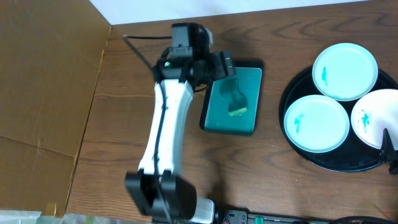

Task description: Clean dirty plates on tray and stack at the side

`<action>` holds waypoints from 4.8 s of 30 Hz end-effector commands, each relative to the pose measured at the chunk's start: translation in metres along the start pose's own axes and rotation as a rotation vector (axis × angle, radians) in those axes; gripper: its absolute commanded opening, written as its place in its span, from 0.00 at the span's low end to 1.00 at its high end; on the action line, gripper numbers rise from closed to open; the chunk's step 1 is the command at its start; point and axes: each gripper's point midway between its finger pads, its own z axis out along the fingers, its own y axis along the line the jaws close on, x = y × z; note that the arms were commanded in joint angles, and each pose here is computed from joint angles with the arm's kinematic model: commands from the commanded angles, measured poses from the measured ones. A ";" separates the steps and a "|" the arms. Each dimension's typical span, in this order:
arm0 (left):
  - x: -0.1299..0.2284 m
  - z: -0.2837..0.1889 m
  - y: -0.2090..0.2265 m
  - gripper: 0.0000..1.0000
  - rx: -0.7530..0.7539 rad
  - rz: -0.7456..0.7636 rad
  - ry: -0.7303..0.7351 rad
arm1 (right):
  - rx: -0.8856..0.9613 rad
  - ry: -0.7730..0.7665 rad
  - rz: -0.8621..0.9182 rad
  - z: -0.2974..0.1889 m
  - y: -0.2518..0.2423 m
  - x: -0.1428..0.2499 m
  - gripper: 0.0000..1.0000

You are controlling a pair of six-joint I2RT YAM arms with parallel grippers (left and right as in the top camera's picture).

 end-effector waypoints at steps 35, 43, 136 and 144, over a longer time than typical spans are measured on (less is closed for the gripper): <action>0.047 0.173 0.079 1.00 -0.446 -0.257 0.186 | 0.019 0.001 0.015 0.000 -0.004 0.001 0.99; 0.064 0.193 0.080 1.00 -0.422 -0.234 0.262 | 0.019 0.001 0.015 0.000 -0.004 0.001 0.99; 0.038 0.071 0.042 0.07 -0.307 -0.186 0.100 | 0.019 0.001 0.015 0.000 -0.004 0.001 0.99; 0.061 0.100 0.056 0.07 -0.347 -0.172 0.196 | 0.019 0.001 0.015 0.000 -0.005 0.001 0.99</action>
